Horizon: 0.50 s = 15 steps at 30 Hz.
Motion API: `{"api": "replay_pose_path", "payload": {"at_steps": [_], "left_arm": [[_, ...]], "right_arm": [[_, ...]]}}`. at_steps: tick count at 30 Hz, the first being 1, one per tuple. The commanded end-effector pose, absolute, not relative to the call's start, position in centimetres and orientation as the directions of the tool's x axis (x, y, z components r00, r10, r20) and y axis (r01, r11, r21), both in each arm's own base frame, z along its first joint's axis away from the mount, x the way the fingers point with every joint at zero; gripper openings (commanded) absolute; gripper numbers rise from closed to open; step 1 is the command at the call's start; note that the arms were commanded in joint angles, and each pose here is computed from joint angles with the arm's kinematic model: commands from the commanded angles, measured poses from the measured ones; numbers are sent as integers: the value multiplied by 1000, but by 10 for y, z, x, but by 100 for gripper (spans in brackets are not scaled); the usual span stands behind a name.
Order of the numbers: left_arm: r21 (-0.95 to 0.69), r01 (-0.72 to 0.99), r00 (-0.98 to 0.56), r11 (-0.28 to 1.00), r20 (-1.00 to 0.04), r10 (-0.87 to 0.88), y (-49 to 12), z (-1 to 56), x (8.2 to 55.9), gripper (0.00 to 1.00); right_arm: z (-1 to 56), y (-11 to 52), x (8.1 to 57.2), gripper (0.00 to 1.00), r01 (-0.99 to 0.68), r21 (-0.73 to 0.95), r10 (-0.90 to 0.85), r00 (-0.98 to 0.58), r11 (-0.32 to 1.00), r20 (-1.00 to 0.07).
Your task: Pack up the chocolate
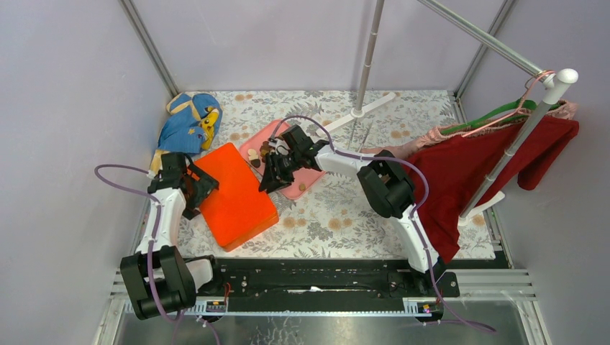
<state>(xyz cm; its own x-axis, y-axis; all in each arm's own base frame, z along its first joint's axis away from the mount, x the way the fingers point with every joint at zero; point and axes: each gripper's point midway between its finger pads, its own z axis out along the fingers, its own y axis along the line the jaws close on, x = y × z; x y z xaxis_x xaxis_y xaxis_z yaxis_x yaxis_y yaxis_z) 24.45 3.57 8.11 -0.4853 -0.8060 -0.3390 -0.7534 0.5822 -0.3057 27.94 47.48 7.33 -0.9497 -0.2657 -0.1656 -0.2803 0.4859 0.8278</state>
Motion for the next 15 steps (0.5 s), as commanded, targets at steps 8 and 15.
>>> {"api": "replay_pose_path", "payload": {"at_steps": [8, 15], "left_arm": [[-413, -690, -475, 594, -360, -803, 29, 100, 270, 99], [-416, -680, -485, 604, -362, -796, 28, 103, 273, 99]], "right_arm": [[79, 453, 282, 68, -339, 732, -249, -940, 590, -234], [125, 427, 299, 88, -421, 606, -199, -895, 675, -399]]}}
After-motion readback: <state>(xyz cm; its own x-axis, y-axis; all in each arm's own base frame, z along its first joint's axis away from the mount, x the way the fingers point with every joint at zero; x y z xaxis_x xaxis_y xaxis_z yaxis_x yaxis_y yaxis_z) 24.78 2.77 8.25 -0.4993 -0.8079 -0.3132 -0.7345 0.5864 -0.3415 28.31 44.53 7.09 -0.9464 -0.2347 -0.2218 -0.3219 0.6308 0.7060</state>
